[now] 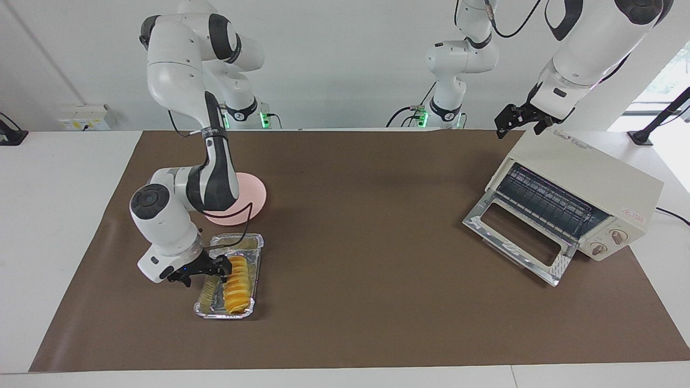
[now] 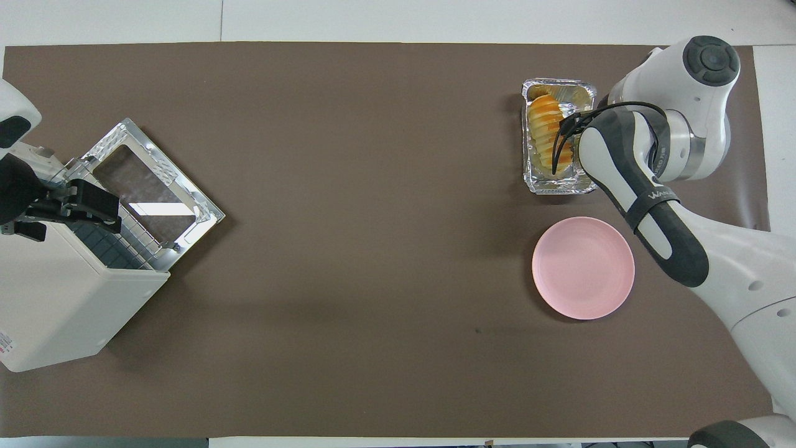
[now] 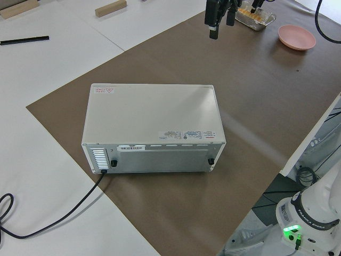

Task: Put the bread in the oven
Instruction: 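Push the foil tray with the right gripper toward the toaster oven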

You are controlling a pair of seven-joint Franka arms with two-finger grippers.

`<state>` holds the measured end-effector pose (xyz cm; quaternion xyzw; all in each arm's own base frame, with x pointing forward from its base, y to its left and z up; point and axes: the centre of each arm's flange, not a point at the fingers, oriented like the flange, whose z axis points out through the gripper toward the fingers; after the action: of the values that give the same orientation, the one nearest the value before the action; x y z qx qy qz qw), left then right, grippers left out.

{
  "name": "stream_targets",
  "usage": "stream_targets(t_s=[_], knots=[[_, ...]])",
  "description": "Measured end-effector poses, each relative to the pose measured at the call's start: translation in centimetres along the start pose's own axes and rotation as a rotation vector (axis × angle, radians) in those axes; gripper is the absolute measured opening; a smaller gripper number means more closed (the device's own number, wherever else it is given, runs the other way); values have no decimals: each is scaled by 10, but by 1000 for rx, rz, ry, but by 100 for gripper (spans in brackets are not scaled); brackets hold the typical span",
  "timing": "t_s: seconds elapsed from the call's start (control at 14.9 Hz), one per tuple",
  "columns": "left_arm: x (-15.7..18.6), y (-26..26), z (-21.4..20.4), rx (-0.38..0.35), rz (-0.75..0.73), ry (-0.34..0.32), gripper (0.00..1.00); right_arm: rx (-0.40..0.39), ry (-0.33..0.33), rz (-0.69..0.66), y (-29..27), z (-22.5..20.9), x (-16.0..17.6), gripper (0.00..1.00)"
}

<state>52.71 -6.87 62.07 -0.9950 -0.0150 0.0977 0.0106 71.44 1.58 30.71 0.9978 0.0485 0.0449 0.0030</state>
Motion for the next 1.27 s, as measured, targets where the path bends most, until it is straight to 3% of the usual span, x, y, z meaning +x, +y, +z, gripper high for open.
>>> stream_targets(t_s=[0.2, 0.54, 0.87, 1.07, 1.27], knots=[[0, 0, 0, 0, 0, 0, 100, 0, 7, -4, -3, -5, 1, 54], [0, 0, 0, 0, 0, 0, 100, 1, 11, -11, -8, -5, 1, 3], [0, 0, 0, 0, 0, 0, 100, 3, -3, -10, -8, -13, 2, 1], [0, 0, 0, 0, 0, 0, 100, 30, -70, 3, -13, -47, 9, 1], [0, 0, 0, 0, 0, 0, 100, 70, -84, 34, -45, -94, 19, 1]])
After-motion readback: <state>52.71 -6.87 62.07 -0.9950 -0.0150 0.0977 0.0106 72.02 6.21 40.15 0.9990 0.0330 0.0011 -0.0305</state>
